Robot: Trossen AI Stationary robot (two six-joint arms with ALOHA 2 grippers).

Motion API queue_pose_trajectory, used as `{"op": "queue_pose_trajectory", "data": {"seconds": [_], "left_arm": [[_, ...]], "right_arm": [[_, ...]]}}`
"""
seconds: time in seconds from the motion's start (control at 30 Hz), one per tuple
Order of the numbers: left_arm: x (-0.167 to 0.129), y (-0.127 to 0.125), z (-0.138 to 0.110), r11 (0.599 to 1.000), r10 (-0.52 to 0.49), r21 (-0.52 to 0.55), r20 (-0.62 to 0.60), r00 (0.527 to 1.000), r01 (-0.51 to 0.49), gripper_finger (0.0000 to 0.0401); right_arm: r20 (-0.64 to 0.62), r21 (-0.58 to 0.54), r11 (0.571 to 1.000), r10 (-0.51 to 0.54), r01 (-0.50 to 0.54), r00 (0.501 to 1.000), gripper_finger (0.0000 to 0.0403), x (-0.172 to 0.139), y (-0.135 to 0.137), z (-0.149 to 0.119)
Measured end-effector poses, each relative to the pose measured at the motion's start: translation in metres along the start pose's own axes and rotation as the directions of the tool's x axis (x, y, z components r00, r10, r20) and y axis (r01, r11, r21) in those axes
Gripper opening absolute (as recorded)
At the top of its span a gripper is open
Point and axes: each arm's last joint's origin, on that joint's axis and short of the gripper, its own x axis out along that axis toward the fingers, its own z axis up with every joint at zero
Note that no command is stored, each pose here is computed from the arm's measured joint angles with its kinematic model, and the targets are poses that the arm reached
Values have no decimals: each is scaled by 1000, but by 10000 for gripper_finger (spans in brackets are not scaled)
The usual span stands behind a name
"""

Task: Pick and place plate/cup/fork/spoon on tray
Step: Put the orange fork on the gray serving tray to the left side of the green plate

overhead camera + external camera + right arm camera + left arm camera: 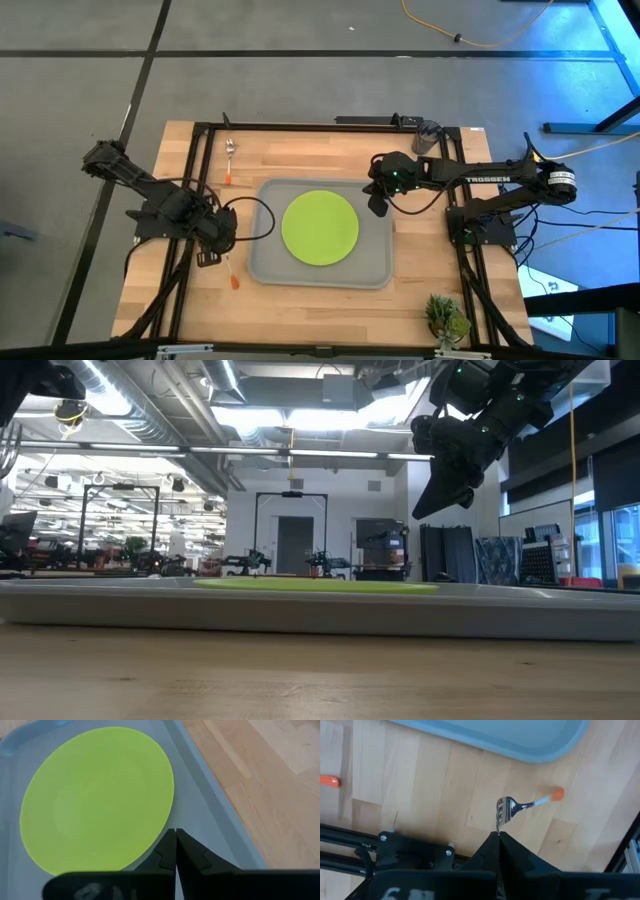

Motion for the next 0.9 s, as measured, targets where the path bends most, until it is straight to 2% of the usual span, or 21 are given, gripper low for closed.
{"op": "queue_pose_trajectory", "data": {"seconds": [0.67, 0.9], "left_arm": [[-1, -1, -1, 999, -41, -1, -45, 998, 41, 0], [-23, -1, -1, 999, -54, 0, -18, 998, 54, 0]], "right_arm": [[0, 0, 1000, 0, 0, 1000, 6, 0, 0, 0], [0, 0, 1000, -2, 2, 1000, 6, 0, 0, 0]]}}
